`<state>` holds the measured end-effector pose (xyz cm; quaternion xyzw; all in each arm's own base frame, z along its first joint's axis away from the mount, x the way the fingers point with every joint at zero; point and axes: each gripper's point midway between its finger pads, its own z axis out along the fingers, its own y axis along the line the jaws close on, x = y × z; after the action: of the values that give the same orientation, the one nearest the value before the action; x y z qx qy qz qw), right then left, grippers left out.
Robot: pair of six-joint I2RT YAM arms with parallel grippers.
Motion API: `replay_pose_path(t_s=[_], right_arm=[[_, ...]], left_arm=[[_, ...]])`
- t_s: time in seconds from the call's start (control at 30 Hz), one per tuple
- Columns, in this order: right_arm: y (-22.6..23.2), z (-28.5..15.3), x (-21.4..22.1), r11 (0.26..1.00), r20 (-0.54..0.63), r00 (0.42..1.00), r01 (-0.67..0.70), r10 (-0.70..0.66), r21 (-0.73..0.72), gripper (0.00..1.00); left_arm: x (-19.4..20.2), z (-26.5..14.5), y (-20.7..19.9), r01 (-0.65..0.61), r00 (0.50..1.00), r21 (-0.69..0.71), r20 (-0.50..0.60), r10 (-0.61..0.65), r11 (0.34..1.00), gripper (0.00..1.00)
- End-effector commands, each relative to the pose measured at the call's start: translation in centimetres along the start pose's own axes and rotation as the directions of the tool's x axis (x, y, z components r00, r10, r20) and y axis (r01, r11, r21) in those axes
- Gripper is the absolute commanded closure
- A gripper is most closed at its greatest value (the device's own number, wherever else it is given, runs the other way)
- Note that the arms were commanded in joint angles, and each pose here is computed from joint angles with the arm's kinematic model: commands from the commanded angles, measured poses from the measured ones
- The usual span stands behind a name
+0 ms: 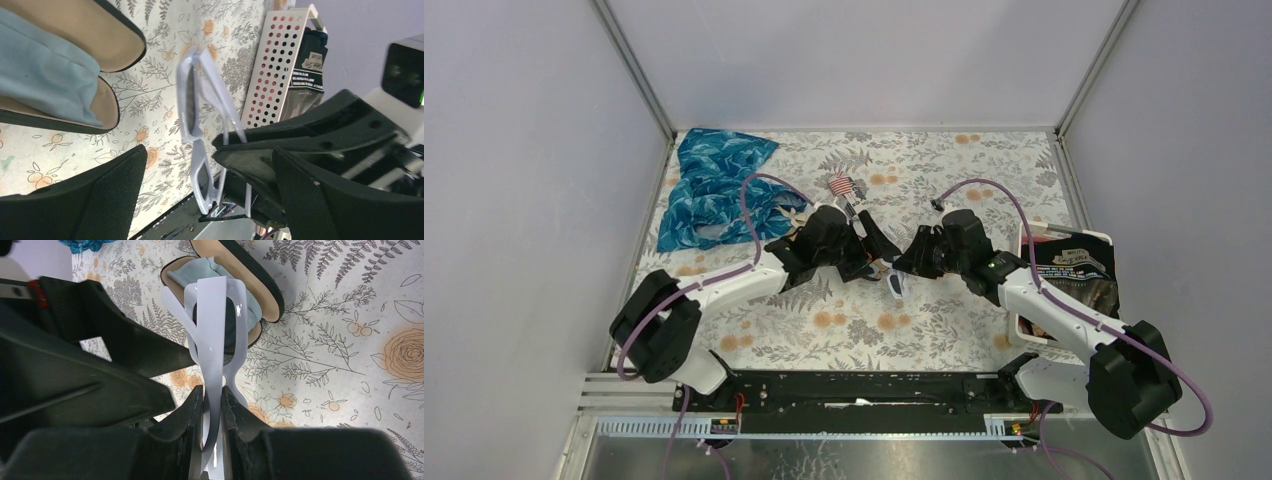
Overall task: Organize the sunglasses
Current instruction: Pick up the sunglasses from the center of the board.
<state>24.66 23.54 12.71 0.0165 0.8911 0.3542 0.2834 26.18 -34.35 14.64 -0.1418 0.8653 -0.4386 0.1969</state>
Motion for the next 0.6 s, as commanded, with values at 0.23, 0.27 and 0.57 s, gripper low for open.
replay_pose_path(t_s=[0.23,0.27,0.57], right_arm=[[1.9,-0.8,-1.2,0.998,0.044,0.999,0.014,-0.012,-0.06,1.0],[2.0,-0.8,-1.2,0.998,0.044,0.999,0.013,-0.01,-0.062,1.0],[2.6,-1.5,-1.6,0.997,0.062,0.998,0.014,-0.009,-0.082,1.0]], left_arm=[[1.7,2.8,-0.7,0.044,0.998,0.087,-0.044,-0.04,0.995,0.08],[1.9,3.0,-0.7,0.042,0.998,0.086,-0.047,-0.038,0.995,0.1],[1.3,2.7,-0.4,0.065,0.998,0.075,0.004,-0.066,0.995,0.22]])
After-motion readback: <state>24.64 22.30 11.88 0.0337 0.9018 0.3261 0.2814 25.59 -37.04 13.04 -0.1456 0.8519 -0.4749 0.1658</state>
